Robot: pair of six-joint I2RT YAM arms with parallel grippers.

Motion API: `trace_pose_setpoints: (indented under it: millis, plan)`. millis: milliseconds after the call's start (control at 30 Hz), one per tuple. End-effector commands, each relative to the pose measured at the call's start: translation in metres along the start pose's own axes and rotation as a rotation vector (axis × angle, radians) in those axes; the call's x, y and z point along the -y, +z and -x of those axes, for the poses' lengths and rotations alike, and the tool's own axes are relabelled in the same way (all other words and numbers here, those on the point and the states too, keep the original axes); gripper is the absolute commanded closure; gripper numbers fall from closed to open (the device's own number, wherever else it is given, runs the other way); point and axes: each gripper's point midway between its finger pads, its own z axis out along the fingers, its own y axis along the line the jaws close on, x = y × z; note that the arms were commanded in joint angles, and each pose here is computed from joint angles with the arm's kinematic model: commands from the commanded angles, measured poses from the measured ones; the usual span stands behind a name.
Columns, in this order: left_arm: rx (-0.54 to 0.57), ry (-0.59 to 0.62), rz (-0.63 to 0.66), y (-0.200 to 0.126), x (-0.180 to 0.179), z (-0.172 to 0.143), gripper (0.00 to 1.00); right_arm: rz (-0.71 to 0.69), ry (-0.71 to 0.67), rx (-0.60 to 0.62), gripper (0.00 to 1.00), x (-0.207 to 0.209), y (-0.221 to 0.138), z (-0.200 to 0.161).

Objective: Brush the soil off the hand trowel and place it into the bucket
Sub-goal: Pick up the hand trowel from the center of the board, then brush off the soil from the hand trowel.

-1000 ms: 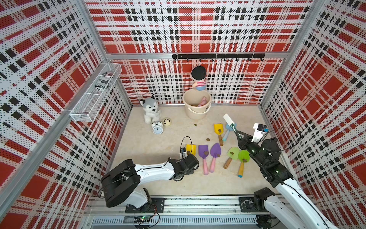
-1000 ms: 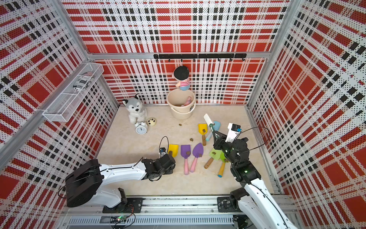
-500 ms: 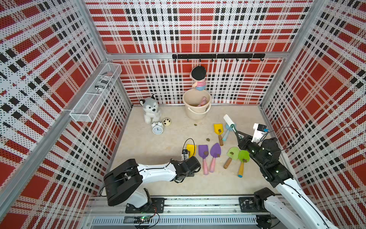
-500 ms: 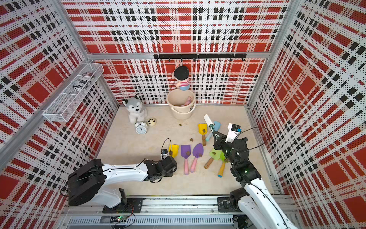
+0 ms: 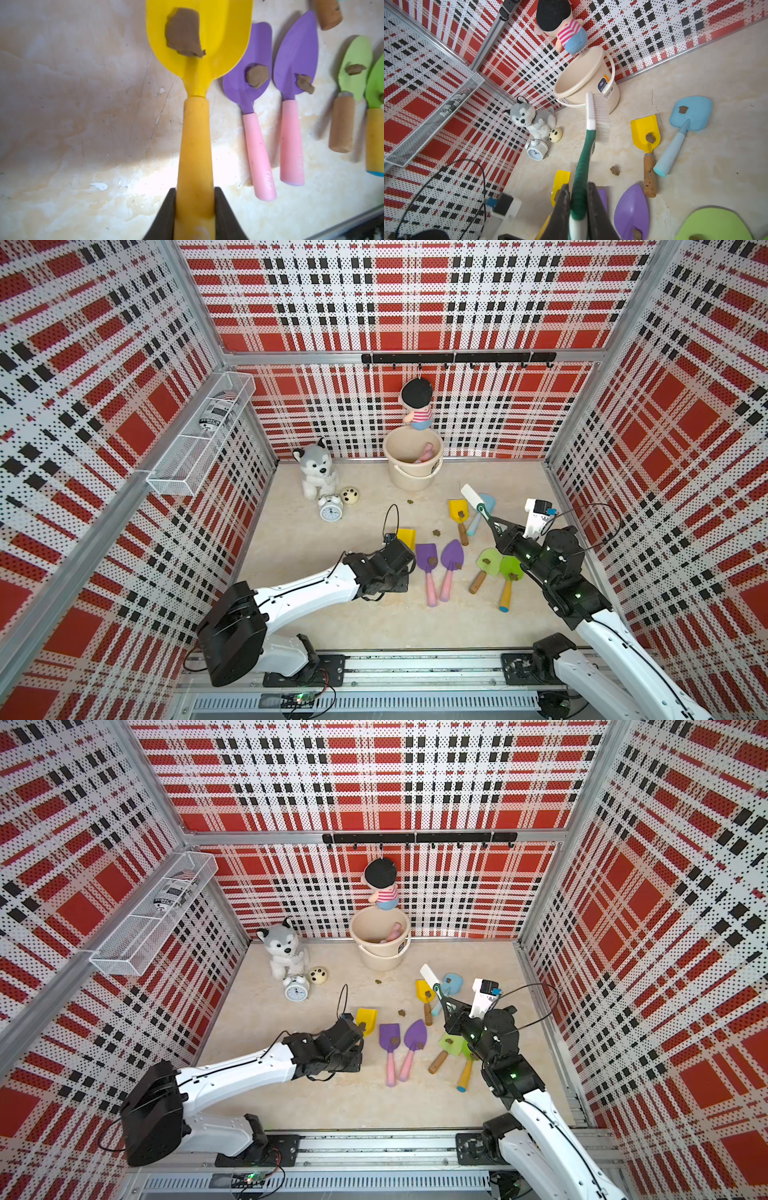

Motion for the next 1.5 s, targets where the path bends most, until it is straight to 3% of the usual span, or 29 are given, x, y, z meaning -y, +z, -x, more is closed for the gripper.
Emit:
trace_pose_setpoints:
  millis: [0, 267, 400, 700, 1067, 1467]
  plan:
    - [-0.044, 0.096, -0.037, -0.024, 0.003, 0.008, 1.00, 0.171, -0.020, -0.019, 1.00, -0.035, -0.002, 0.006]
    - [-0.038, 0.185, 0.005, -0.048, 0.001, 0.029, 1.00, 0.490, -0.009, -0.297, 1.00, -0.081, 0.001, -0.036]
    - [-0.027, 0.201, 0.009, -0.054, 0.002, 0.033, 1.00, 0.537, 0.026, -0.404, 1.00, -0.086, 0.009, -0.053]
    - [-0.007, 0.205, -0.017, -0.062, 0.008, 0.037, 1.00, 0.560, 0.047, -0.523, 1.00, -0.092, 0.035, -0.093]
    - [-0.005, 0.195, -0.028, -0.062, 0.008, 0.034, 1.00, 0.379, 0.085, -0.456, 1.00, -0.054, 0.056, -0.097]
    - [0.004, 0.197, -0.038, -0.057, 0.012, 0.035, 1.00, 0.339, 0.107, -0.286, 1.00, -0.047, 0.044, -0.053]
